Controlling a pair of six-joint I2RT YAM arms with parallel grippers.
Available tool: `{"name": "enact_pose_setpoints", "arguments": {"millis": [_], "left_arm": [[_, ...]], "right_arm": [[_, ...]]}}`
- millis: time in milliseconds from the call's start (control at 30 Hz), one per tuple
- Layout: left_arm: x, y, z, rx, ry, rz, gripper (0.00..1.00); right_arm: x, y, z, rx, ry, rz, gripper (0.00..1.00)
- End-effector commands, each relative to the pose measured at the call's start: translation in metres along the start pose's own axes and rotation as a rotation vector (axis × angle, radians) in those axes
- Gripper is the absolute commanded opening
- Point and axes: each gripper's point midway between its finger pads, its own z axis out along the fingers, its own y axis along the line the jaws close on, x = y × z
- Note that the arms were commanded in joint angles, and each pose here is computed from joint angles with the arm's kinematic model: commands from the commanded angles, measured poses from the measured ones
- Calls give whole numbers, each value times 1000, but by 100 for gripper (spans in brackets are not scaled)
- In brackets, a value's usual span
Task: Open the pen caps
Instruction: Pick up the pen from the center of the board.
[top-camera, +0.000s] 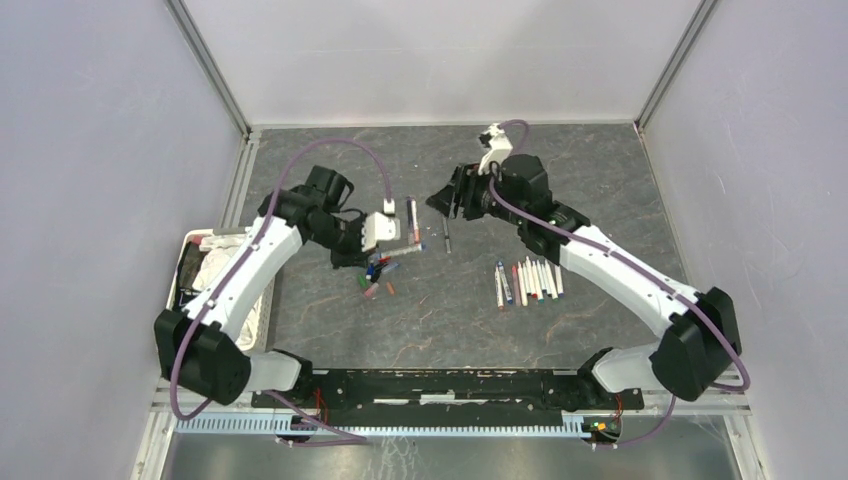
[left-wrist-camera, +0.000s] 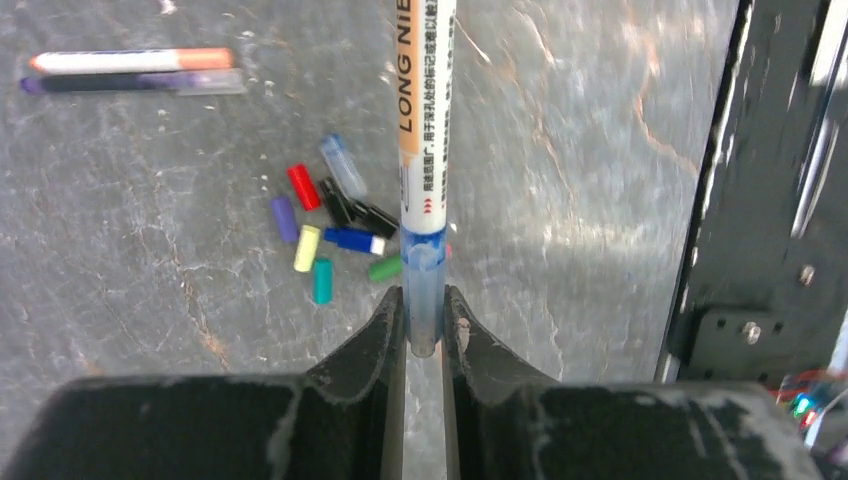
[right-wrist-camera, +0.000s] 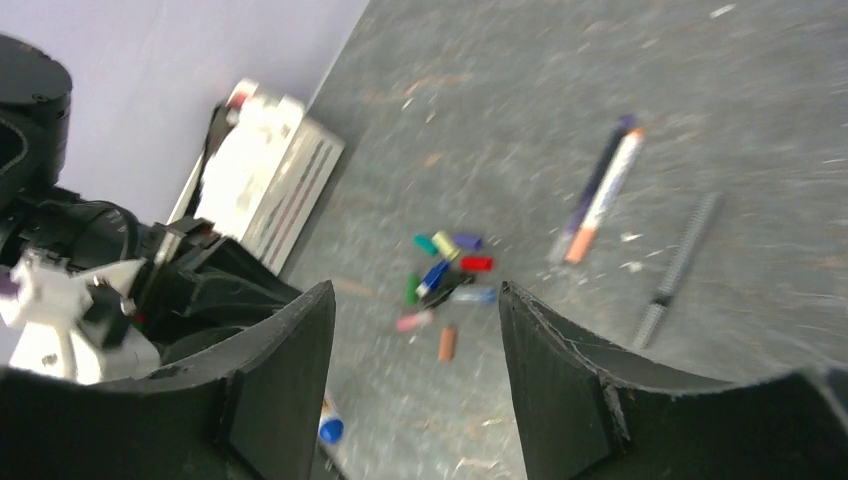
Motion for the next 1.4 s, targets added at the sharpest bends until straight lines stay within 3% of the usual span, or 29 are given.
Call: {"name": "enact_pose_setpoints", "arguments": {"millis": [0, 200, 567, 767, 1000, 1233, 1300, 1367], "left_arm": [[21, -21, -5, 12, 163, 275, 10], [20, -32, 2, 26, 206, 338, 9], [16, -27, 5, -8, 220, 362, 8], [16, -28, 6, -6, 219, 362, 7], [11, -26, 6, -12, 211, 358, 7], [7, -26, 6, -15, 192, 353, 6], [4, -26, 6, -18, 181, 345, 6], [0, -24, 5, -27, 166, 330, 13]], "right_arm": [[58, 41, 0, -299, 313, 6, 67], [89, 65, 2, -466, 434, 85, 68], [164, 89, 3, -560, 644, 109, 65], [171, 91, 5, -571, 659, 115, 48], [181, 97, 5, -605, 693, 100, 41], [184, 95, 6, -600, 699, 90, 3], [181, 90, 7, -590, 690, 88, 0], [176, 85, 7, -581, 673, 85, 0]]}}
